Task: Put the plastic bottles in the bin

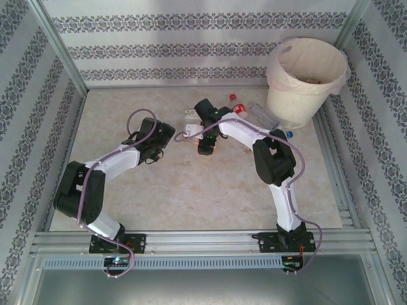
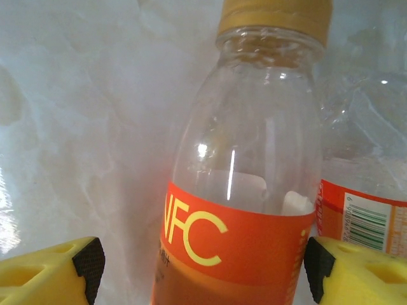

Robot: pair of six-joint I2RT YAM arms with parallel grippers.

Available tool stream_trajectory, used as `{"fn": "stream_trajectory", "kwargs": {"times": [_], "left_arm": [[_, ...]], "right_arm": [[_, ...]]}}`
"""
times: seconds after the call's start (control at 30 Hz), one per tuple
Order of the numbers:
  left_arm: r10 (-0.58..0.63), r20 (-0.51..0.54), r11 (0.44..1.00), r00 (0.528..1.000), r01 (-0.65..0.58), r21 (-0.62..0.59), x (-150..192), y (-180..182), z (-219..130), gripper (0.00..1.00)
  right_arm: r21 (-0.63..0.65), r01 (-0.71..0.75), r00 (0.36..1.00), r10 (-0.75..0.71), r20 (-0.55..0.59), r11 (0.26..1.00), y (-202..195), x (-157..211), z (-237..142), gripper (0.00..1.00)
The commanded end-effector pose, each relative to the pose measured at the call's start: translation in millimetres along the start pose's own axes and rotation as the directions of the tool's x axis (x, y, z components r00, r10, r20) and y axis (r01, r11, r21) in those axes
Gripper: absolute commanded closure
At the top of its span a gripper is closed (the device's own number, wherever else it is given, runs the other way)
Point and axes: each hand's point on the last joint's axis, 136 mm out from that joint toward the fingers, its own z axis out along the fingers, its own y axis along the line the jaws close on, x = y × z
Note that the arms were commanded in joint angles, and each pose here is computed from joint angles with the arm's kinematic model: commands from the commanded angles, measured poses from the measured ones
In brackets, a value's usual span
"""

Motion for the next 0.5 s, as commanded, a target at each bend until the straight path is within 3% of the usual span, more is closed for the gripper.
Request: {"fn": "stream_trajectory", "kwargs": {"times": [0.0, 0.13, 0.23, 0.47], "left_arm": [[0.015, 0.027, 0.998, 1.000, -0.014, -0.054, -7.7, 15.8, -5.6, 0.00], [0.020, 0.033, 0.998, 0.999, -0.018, -0.061, -9.0, 17.3, -6.0, 0.00], [0.021, 0.041, 0.998, 0.999, -0.018, -0.065, -10.6, 18.5, -7.4, 0.00], [0.030, 0.060, 0.996, 0.998, -0.025, -0.084, -15.1, 23.3, -12.2, 0.00]], "right_arm": [[-0.044, 0.077, 0.996, -0.078, -0.033, 0.996, 13.0, -3.5, 6.3, 0.17], [-0.101, 0.065, 0.998, -0.064, 0.015, 0.993, 24.7, -13.5, 11.9, 0.19], [-0.019, 0.035, 0.999, -0.035, -0.017, 0.999, 9.9, -16.9, 25.3, 0.31], [0.072, -0.061, 0.998, 0.063, -0.024, 0.996, -11.3, -24.7, 35.0, 0.31]]}}
